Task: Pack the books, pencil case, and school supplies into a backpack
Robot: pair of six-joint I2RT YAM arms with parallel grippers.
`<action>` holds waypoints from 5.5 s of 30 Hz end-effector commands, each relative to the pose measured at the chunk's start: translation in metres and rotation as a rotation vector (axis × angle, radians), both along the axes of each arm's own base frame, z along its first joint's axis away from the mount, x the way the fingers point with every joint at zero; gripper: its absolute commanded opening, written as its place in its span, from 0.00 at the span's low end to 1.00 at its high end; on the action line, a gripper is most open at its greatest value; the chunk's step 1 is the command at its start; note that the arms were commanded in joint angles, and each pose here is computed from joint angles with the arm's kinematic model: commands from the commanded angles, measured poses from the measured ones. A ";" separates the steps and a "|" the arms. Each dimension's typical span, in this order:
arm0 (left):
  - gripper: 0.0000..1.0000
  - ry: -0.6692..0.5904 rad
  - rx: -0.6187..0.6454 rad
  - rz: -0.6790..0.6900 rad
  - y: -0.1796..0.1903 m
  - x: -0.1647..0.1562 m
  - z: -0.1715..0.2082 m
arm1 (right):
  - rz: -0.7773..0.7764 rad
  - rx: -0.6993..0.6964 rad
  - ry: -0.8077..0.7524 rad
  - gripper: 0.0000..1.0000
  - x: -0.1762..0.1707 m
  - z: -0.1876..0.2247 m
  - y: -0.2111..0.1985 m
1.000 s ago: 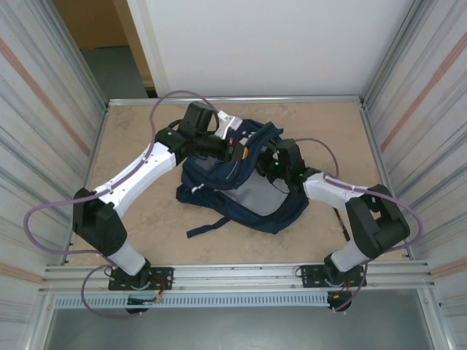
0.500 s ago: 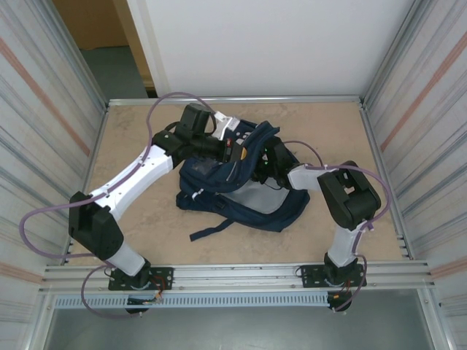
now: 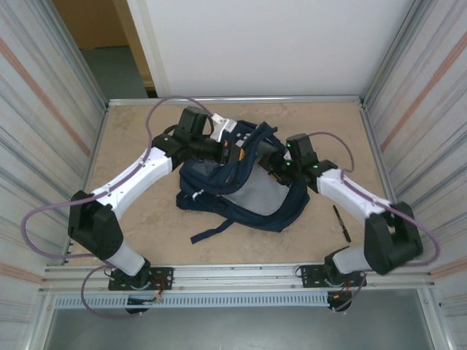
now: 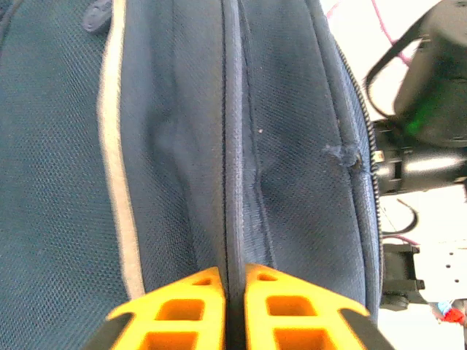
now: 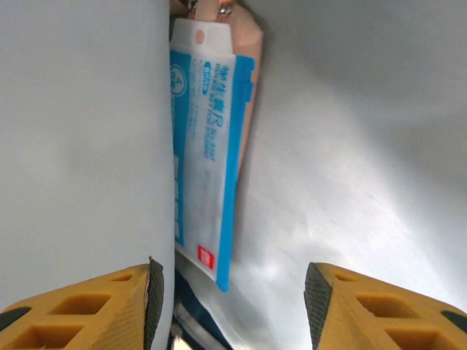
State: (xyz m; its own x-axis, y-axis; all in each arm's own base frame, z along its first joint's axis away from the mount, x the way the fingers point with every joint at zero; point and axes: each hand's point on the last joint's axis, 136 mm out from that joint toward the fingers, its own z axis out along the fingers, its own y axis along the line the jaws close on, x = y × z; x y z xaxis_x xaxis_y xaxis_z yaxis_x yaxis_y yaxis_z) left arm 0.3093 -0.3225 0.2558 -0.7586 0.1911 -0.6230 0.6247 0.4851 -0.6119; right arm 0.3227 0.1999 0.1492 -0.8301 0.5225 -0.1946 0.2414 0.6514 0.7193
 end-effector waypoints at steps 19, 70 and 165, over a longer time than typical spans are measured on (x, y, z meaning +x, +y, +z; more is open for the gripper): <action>0.58 0.038 0.303 0.337 0.117 -0.025 -0.106 | 0.329 -0.405 -0.146 0.56 -0.088 0.024 -0.003; 0.61 -0.681 0.711 -0.607 0.083 -0.144 -0.136 | 0.494 -0.226 -0.031 0.55 -0.066 0.002 -0.002; 0.00 -0.450 0.194 -0.299 0.065 -0.119 -0.079 | 0.983 -0.979 -0.421 0.56 -0.162 0.013 0.104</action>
